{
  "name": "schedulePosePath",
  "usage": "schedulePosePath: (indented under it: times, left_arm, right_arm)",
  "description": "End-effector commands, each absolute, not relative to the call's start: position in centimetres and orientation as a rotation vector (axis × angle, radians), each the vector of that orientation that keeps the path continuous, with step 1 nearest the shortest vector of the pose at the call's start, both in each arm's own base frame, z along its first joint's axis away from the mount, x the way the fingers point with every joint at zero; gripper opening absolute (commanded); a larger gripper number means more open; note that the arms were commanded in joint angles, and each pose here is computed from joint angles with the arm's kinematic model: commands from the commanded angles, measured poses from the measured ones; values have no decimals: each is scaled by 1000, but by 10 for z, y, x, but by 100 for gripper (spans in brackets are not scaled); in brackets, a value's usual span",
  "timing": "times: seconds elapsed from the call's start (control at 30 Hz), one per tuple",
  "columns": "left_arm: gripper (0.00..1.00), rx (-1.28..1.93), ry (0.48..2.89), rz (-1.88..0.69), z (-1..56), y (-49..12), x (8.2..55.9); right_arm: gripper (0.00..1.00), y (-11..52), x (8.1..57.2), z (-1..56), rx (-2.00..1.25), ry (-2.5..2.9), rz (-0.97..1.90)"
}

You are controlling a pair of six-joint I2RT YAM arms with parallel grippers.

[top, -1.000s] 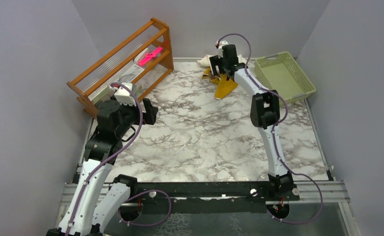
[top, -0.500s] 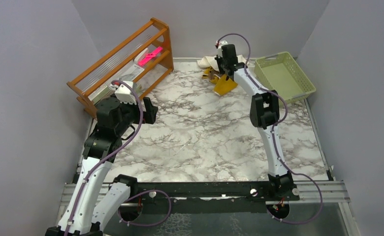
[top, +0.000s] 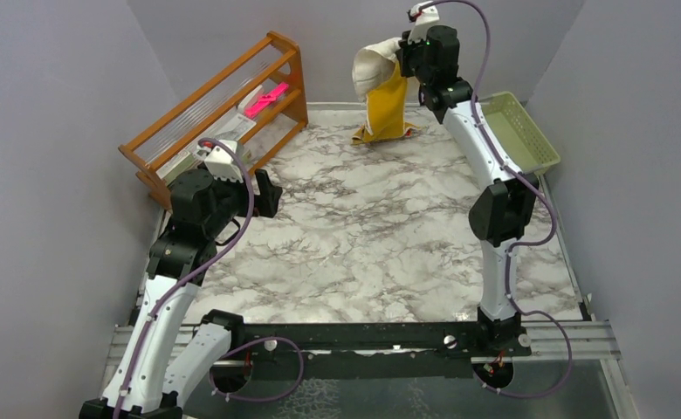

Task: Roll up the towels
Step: Pick up the towel at the corner of the board.

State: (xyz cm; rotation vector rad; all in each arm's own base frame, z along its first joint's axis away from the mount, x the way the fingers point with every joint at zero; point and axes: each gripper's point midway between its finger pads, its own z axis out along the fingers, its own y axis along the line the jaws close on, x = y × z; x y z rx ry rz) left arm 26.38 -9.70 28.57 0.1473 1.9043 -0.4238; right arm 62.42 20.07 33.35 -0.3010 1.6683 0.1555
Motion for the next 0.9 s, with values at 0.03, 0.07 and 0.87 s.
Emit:
schedulePosePath:
  times: [0.03,0.07,0.87]
  left_arm:
    - [99,146,1843,-476,301,-104,263]
    - [99,143,1846,-481,299,-104,262]
    - [99,137,1909,-413,273,-92,253]
  right_arm:
    - [1,222,600,383,-353,1542,256]
    - [1,221,599,383,-350,1534,249]
    - [100,161,683,128,-192,1968,54]
